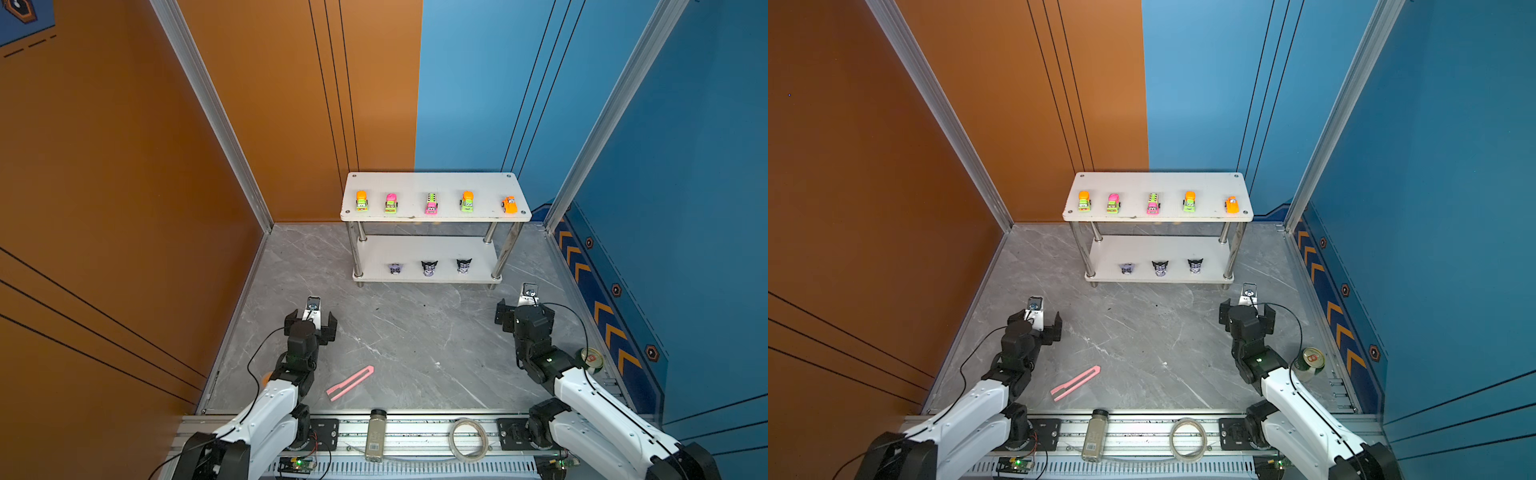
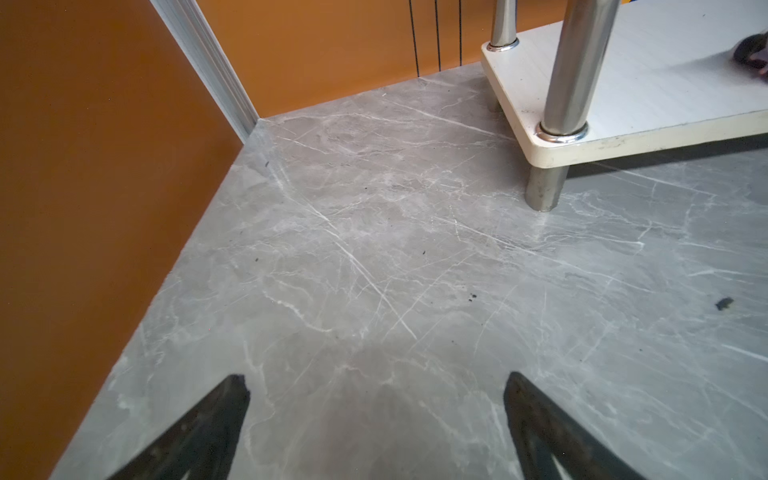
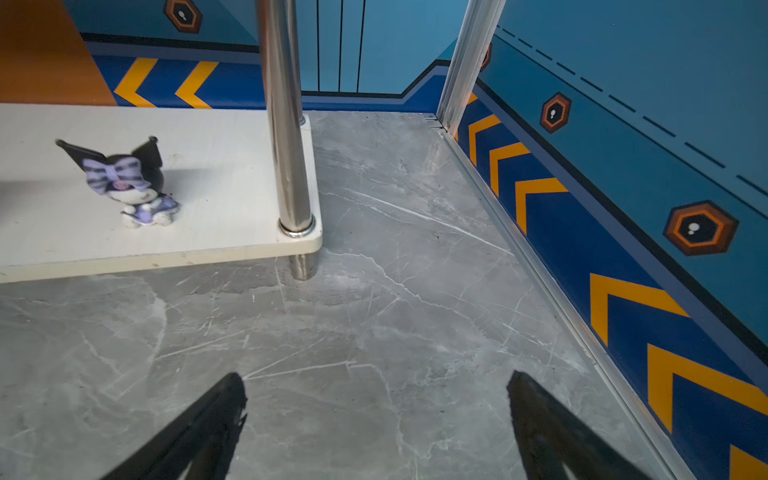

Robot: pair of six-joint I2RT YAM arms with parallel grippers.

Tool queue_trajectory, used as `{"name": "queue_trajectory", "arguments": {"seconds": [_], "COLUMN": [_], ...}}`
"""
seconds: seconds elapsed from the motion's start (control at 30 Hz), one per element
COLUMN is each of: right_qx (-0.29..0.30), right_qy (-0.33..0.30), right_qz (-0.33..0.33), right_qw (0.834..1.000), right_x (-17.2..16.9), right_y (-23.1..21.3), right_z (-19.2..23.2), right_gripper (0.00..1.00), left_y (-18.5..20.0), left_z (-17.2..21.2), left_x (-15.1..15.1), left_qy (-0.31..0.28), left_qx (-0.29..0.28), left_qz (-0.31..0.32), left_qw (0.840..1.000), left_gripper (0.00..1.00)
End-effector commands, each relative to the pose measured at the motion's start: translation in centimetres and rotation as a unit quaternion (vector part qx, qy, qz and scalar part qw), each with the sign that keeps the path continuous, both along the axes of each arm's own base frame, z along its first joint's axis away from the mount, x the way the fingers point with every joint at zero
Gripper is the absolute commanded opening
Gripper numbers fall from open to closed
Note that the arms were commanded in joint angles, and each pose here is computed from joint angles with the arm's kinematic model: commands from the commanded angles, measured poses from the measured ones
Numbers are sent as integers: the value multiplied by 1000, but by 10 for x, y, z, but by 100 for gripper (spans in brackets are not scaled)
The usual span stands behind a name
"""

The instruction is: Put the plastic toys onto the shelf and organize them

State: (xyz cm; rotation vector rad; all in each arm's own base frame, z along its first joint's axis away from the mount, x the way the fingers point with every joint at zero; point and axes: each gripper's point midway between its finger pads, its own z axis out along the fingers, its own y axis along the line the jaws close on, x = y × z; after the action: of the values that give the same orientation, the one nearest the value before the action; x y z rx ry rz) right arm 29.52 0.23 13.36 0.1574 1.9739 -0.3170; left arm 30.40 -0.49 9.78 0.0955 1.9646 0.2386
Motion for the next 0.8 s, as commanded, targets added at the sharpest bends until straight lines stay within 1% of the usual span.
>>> {"name": "queue_trajectory", "arguments": {"seconds": [0.0, 0.1, 0.17, 0.27, 0.3, 0.33, 0.4, 0.43, 0.5, 0.53, 0.6, 0.63, 0.67, 0.7, 0.73, 0.77], "right_qx": [-24, -11, 2, 27, 32, 38, 47, 51, 37, 33, 40, 37, 34, 45, 55, 60], "right_qy": [-13, -60, -72, -77, -77, -83, -99, -102, -86, -83, -90, -105, -59, -40, -44, -53], "right_qz": [-25, -32, -41, -39, -37, -31, -21, -13, 7, 21, 36, 46, 42, 53, 83, 91], "right_qw": [999, 998, 997, 996, 996, 995, 994, 993, 996, 996, 994, 993, 997, 997, 994, 993], "right_x": [4, 12, 17, 28, 31, 36, 44, 51, 63, 71, 81, 88, 84, 86, 93, 98], "right_y": [-10, -15, -24, -32, -33, -33, -32, -31, -26, -22, -21, -18, -18, -16, -10, -8], "right_z": [-5, 0, 1, -3, -4, -4, -1, -2, -5, -7, -26, -30, -42, -39, -38, -39], "right_gripper": [100, 100, 100, 100, 100, 100, 100, 100, 100, 100, 100, 100, 100, 100, 100, 100], "left_y": [-16, -12, -7, -2, 2, 3, 7, 8, 3, 2, 3, 3, 3, 2, 2, 2], "left_z": [21, 24, 25, 7, -4, 2, -3, -2, -1, -3, -4, -4, -4, -5, -4, -5], "left_x": [30, 51, 63, 76, 78, 81, 73, 75, 81, 81, 81, 82, 84, 84, 84, 85], "left_qy": [-26, -50, -60, -60, -60, -90, -64, -62, -70, -64, -57, -57, -57, -54, -53, -51], "left_qx": [-32, -35, -43, -58, -63, -63, -66, -70, -72, -72, -75, -77, -77, -77, -78, -77], "left_qz": [-32, -23, -16, -17, -11, -10, 0, 1, -17, -22, -18, -20, -23, -23, -25, -26], "left_qw": [999, 998, 997, 996, 996, 994, 996, 996, 995, 995, 995, 995, 995, 995, 995, 995], "left_gripper": [98, 98, 98, 98, 98, 98, 98, 98, 98, 98, 98, 98, 98, 98, 98, 98]}}
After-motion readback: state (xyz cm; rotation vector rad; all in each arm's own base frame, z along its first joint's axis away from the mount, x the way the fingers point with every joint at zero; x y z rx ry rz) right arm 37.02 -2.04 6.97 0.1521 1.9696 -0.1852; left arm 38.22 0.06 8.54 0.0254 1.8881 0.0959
